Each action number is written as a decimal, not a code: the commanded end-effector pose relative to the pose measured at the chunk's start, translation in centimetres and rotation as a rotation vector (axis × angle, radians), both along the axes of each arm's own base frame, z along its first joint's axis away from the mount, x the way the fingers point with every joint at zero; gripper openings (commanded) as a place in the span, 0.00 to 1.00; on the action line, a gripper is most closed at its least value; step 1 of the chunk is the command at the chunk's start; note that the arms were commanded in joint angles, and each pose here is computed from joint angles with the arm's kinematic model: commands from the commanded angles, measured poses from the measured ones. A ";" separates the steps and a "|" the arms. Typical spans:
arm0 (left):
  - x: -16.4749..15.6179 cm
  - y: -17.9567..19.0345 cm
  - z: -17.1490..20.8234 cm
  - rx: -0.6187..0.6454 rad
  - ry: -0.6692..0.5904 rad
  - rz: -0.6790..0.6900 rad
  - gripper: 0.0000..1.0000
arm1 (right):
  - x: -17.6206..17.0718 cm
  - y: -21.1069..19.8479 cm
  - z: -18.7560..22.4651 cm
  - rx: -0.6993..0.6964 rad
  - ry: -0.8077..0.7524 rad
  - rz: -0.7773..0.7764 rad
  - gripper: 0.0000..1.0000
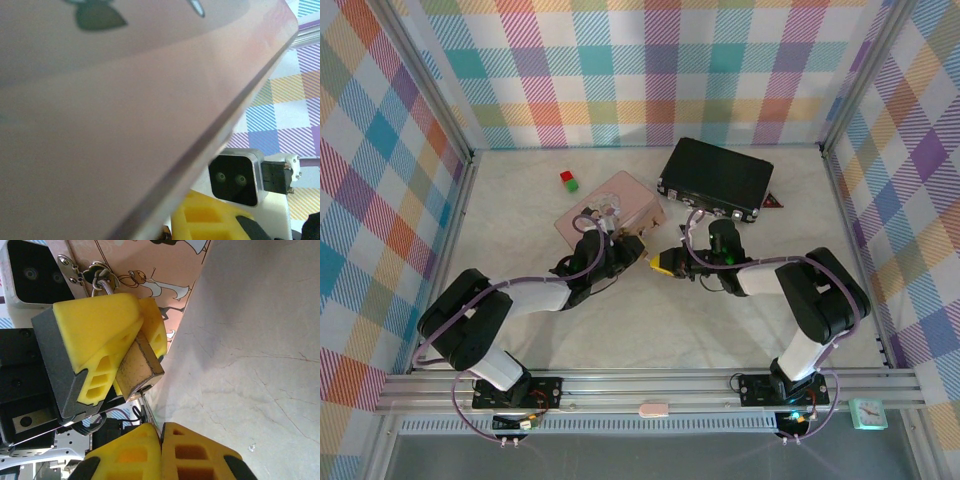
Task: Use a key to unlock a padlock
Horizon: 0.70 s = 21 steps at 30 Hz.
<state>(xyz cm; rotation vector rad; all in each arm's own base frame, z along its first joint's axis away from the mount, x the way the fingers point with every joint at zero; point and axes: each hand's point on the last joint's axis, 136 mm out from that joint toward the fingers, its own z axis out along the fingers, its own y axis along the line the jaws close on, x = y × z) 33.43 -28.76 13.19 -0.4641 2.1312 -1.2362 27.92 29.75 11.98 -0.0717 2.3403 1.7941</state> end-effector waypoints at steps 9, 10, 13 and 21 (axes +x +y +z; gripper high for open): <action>-1.5 -2.9 4.8 -0.113 -0.078 -0.135 0.00 | 3.1 0.3 1.9 -0.001 -0.085 -0.072 0.00; -1.5 -2.9 4.9 -0.114 -0.079 -0.135 0.00 | 3.3 0.3 1.9 -0.002 -0.088 -0.078 0.00; -1.4 -2.9 4.9 -0.113 -0.079 -0.133 0.00 | 3.8 0.3 2.2 0.004 -0.087 -0.095 0.00; -1.0 -2.9 4.8 -0.139 -0.087 -0.110 0.00 | 4.3 0.1 2.8 0.120 0.063 -0.213 0.00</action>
